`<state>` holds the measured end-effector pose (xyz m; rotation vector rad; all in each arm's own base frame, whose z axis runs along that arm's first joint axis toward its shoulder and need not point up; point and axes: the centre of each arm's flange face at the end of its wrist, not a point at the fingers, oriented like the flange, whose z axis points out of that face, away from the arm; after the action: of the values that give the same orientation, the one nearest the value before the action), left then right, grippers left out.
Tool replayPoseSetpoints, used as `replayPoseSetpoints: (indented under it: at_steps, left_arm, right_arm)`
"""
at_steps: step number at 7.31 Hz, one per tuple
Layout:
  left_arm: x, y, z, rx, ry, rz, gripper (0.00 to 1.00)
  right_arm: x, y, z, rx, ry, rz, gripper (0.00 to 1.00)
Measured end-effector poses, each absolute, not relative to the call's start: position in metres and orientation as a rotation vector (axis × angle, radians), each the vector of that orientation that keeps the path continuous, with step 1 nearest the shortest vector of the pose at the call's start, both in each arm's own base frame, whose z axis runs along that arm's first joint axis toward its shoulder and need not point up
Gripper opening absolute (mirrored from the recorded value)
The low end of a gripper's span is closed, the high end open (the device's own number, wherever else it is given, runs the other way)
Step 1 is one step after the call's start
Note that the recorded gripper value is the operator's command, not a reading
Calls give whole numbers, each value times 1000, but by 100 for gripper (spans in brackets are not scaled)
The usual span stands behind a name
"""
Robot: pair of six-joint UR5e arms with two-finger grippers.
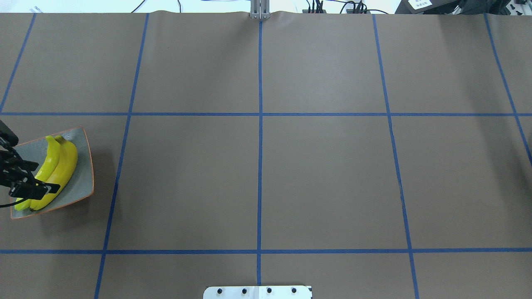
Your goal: Transfer all bananas from basket to plate
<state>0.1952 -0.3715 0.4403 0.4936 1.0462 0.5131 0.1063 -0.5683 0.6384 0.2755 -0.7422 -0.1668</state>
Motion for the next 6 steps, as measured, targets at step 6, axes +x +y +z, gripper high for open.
replayPoseSetpoints:
  at_steps: [6]
  left_arm:
    - [197, -391, 413, 521, 1083, 511, 100]
  right_arm:
    - [127, -472, 772, 203, -790, -177, 87]
